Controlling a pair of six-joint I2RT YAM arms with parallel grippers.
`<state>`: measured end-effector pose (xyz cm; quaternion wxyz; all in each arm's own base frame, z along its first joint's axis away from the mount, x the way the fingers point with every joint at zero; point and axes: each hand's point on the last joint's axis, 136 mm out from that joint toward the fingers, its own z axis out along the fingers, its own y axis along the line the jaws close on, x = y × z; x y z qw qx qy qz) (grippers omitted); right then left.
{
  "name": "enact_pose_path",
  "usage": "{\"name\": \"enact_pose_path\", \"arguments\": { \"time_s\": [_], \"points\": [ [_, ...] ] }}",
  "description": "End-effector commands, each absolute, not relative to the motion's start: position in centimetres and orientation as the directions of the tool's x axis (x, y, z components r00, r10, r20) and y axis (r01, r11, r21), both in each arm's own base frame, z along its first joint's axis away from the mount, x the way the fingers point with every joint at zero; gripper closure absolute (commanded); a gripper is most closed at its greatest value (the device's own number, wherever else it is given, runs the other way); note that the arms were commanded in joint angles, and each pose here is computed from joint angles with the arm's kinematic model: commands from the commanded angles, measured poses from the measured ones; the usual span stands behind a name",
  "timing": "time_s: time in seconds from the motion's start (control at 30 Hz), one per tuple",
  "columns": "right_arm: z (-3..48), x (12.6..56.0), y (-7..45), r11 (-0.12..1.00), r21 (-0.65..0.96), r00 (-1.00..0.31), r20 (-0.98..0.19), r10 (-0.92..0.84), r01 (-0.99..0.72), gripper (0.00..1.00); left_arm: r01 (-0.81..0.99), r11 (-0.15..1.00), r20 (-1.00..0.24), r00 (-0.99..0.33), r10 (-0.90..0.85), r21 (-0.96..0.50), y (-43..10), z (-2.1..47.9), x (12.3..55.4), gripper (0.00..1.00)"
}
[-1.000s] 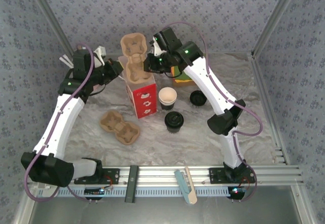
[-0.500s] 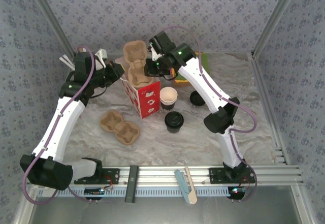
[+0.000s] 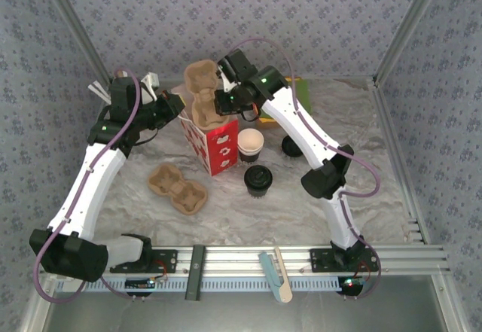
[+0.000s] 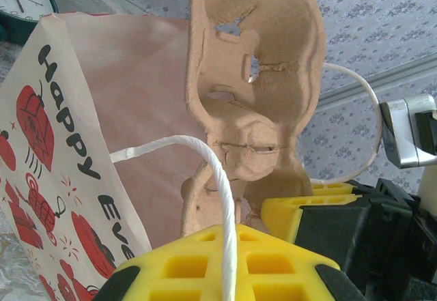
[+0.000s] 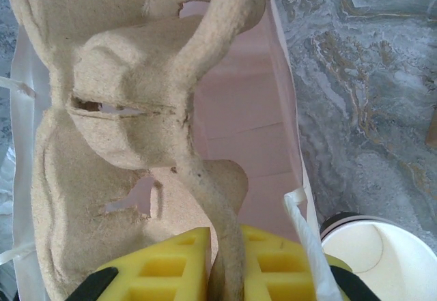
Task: Pack the takeout coffee
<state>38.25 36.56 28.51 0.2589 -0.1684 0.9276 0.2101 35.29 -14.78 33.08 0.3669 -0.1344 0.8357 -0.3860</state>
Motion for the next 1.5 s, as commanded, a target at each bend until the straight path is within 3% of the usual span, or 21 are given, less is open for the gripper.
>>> {"name": "enact_pose_path", "arguments": {
  "time_s": [0.0, 0.37, 1.47],
  "points": [
    [29.7, 38.4, 36.7, 0.855, 0.234, -0.754, -0.612, -0.24, -0.462, 0.83, 0.077, 0.667, -0.522, -0.691, -0.5, -0.741, -14.9, 33.6, 35.0, 0.92],
    [30.5, 39.1, 37.5, 0.843, 0.173, -0.689, -0.669, -0.279, -0.51, 0.82, 0.079, 0.671, -0.519, -0.702, -0.488, -0.737, -15.1, 33.2, 35.4, 0.92],
    [29.5, 37.3, 36.0, 0.86, 0.074, -0.69, -0.632, -0.351, -0.505, 0.93, 0.03, 0.699, -0.533, -0.67, -0.516, -0.714, -13.8, 32.6, 35.7, 0.92]
  ]
}}
